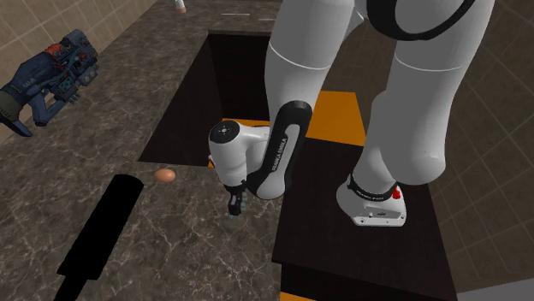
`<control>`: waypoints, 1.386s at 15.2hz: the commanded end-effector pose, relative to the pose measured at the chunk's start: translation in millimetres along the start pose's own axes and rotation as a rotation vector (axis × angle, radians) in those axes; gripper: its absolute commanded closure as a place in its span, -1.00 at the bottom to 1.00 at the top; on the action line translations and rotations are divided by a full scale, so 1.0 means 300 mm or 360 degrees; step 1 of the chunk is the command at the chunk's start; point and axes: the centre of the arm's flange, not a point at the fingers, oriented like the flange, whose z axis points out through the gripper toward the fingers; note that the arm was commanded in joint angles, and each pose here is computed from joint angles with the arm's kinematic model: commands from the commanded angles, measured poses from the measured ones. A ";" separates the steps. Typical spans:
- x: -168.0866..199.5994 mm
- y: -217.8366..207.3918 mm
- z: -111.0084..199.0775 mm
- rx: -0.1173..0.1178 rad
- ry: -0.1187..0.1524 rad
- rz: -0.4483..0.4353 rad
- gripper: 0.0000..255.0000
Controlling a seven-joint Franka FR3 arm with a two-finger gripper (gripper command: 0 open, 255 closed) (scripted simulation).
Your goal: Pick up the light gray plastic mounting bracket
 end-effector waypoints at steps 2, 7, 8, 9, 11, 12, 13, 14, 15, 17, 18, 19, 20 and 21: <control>0.000 0.000 0.004 0.0000 0.0001 0.0000 1.00; 0.000 0.000 0.004 0.0000 0.0001 0.0000 1.00; 0.000 0.000 0.004 0.0000 0.0001 0.0000 1.00; 0.000 0.000 0.004 0.0000 0.0001 0.0000 1.00; -0.001 0.000 -0.013 0.0000 0.0001 0.0000 1.00; -0.001 0.000 -0.031 0.0000 0.0001 0.0000 1.00; -0.001 0.000 -0.048 0.0000 0.0001 0.0000 1.00; -0.001 0.001 -0.066 0.0000 0.0001 0.0000 1.00; -0.002 0.001 -0.084 0.0000 0.0001 0.0000 1.00; -0.002 0.001 -0.119 0.0000 0.0001 0.0000 1.00; -0.002 0.002 -0.136 0.0000 0.0001 0.0000 1.00; -0.002 0.002 -0.154 0.0000 0.0001 0.0000 1.00; -0.002 0.002 -0.172 0.0000 0.0001 0.0000 1.00; -0.002 0.002 -0.189 0.0000 0.0001 0.0000 1.00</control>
